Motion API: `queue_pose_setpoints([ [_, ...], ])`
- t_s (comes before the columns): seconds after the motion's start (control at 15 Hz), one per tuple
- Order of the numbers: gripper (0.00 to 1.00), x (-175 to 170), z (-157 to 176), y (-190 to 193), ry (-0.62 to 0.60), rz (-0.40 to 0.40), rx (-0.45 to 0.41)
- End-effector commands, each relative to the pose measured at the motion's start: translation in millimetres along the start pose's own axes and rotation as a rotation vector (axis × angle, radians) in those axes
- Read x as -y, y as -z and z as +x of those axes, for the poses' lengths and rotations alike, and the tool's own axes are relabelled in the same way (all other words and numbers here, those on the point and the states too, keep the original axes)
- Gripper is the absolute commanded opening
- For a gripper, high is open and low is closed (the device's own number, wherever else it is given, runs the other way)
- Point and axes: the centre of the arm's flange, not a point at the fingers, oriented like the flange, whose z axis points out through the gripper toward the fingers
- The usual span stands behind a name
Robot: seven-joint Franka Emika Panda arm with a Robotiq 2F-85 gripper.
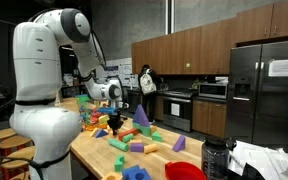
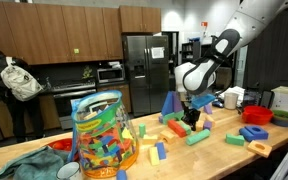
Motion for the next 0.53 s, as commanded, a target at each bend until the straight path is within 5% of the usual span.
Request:
queue_pose_setpoints([
  [0.0, 0.0, -0.6, 1.9, 3.2, -0.029, 0.037, -0.069],
  [0.47, 0.0, 1.6, 13.0, 0.3, -0.057, 0.071, -0.19],
])
